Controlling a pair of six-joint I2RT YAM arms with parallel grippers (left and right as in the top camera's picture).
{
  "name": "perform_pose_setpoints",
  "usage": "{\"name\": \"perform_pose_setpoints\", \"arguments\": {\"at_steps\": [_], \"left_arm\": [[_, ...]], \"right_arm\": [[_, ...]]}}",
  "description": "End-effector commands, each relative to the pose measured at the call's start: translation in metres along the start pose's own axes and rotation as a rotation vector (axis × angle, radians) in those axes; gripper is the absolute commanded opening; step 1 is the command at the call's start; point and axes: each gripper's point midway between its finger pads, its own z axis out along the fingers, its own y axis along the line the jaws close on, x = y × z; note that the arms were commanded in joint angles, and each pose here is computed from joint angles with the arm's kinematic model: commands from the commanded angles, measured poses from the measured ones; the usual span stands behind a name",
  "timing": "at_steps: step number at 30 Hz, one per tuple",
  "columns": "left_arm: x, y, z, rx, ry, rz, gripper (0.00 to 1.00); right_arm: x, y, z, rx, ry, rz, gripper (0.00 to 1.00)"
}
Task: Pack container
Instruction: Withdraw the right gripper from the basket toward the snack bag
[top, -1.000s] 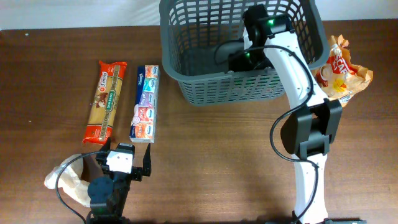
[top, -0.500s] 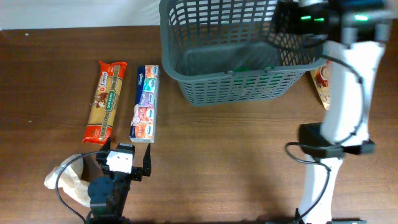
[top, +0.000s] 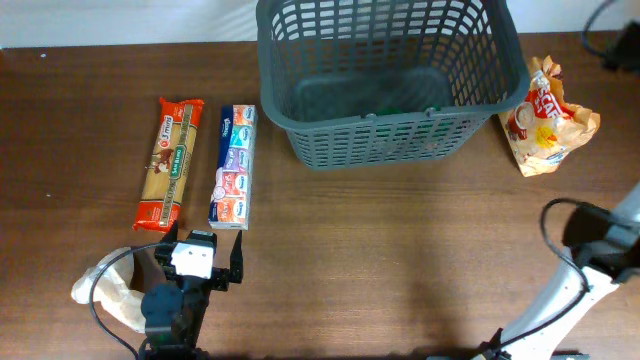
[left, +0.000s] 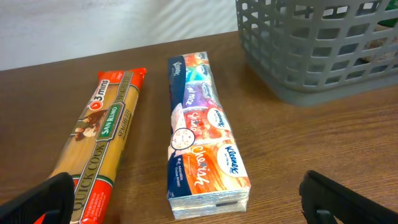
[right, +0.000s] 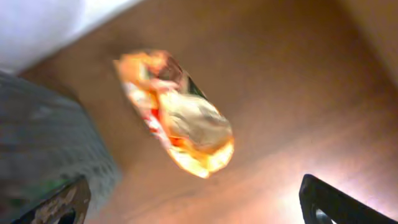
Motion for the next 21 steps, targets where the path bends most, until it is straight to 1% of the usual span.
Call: {"name": "perform_pose_setpoints", "arguments": {"at_steps": [1,4,8,9,11,12,18,21], "left_arm": [[0.005,0.001,0.001,-0.008,0.012,0.0,0.99],[0.005,0.002,0.001,-0.012,0.013,0.0,0.99],[0.005,0.002,0.001,-0.011,0.013,-0.001,0.99],[0.005,0.002,0.001,-0.011,0.013,-0.001,0.99],[0.005,0.002,0.001,-0.011,0.013,-0.001,0.99],[0.005,0.002,0.001,-0.011,0.013,-0.001,0.99],[0.005,0.002,0.001,-0.011,0.013,-0.001,0.99],[0.005,0.002,0.001,-0.011,0.013,-0.001,0.99]], "right_arm": [[0.008,-0.012,0.024,-0.056,0.066,0.01,0.99],[0.017,-0.028,0.043,-0.041,0.117,0.048,0.99],[0.026,-0.033,0.056,-0.039,0.163,0.055,0.99],[0.025,-0.03,0.059,-0.046,0.157,0.005,0.99],[0.022,-0.021,0.063,-0.064,0.141,-0.174,0.99],[0.021,-0.017,0.064,-0.063,0.137,-0.232,0.99],[-0.008,-0.009,0.068,-0.014,0.022,-0.3,0.99],[-0.011,-0.001,0.071,-0.041,0.009,-0.386,0.99]]}}
